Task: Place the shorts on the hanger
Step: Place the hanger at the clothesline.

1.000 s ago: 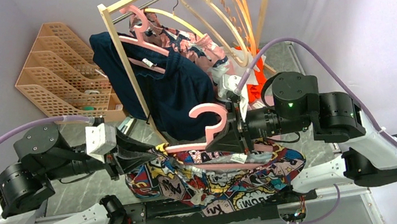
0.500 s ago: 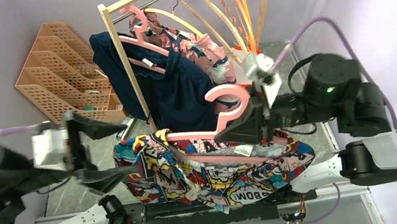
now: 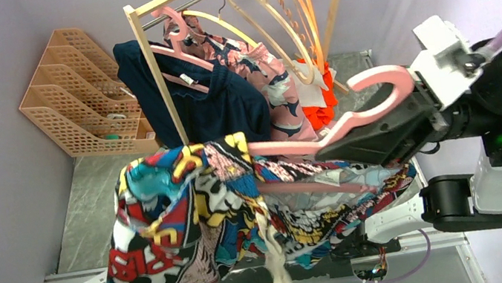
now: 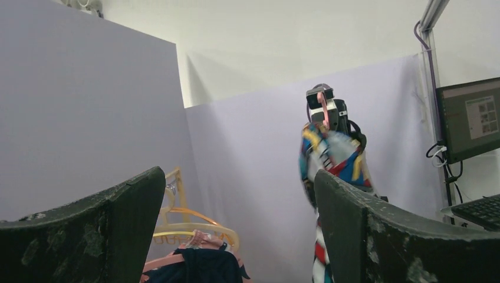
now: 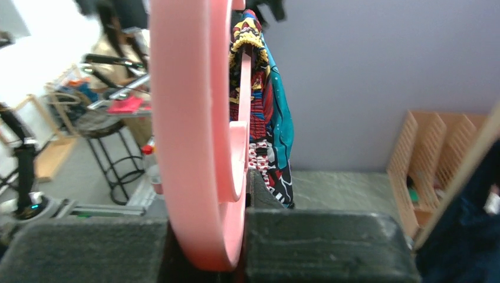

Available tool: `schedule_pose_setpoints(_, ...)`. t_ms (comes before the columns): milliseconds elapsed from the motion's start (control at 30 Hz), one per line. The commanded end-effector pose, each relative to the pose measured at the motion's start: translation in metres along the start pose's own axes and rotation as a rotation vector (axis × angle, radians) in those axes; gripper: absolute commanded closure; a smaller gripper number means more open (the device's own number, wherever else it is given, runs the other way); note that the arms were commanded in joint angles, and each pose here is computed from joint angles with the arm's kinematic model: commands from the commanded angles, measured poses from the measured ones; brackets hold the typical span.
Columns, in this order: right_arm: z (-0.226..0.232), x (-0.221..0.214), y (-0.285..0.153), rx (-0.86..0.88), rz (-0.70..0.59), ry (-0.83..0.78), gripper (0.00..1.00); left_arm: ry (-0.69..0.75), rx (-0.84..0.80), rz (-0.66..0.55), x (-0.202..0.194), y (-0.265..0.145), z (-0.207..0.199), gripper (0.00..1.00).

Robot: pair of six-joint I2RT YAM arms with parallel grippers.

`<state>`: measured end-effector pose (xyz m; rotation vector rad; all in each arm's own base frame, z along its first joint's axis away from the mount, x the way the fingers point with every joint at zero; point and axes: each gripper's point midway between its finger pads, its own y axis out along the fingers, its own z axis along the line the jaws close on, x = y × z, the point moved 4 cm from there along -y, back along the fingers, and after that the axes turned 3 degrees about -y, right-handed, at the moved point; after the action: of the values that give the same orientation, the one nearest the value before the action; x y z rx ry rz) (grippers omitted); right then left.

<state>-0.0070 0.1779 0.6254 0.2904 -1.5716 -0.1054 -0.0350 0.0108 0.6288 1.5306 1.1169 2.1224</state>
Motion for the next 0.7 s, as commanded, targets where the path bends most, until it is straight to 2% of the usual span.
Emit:
schedule_pose_setpoints(0,-0.037,-0.028,0.002,-0.231,0.117,-0.029,1.00,0.003,0.061,0.095,-0.027,0.011,0.011,0.00)
schedule_pose_setpoints(67,-0.023,-0.026,0.005,-0.127,0.103,-0.007,1.00,0.005,0.071,0.100,-0.029,0.011,0.012,0.00)
schedule_pose_setpoints(200,0.023,0.009,-0.001,0.169,-0.051,0.007,1.00,0.003,0.076,0.128,-0.038,0.011,0.013,0.01)
schedule_pose_setpoints(267,0.019,0.010,-0.002,0.132,-0.056,-0.007,1.00,0.003,0.078,0.140,-0.043,0.011,0.014,0.01)
schedule_pose_setpoints(333,-0.007,-0.005,0.001,-0.044,0.014,-0.009,1.00,0.002,0.080,0.154,-0.048,0.012,0.014,0.01)
schedule_pose_setpoints(400,-0.018,-0.024,0.006,-0.096,0.098,0.003,1.00,0.002,0.084,0.166,-0.051,0.013,0.015,0.01)
schedule_pose_setpoints(467,-0.001,-0.024,0.012,0.040,0.089,0.032,1.00,0.004,0.086,0.176,-0.052,0.013,0.016,0.01)
schedule_pose_setpoints(567,0.031,0.004,0.007,0.260,-0.032,0.035,1.00,0.010,0.095,0.181,-0.051,0.013,0.017,0.01)
schedule_pose_setpoints(667,0.028,0.017,0.000,0.235,-0.086,-0.013,1.00,0.013,0.108,0.184,-0.053,0.011,0.019,0.01)
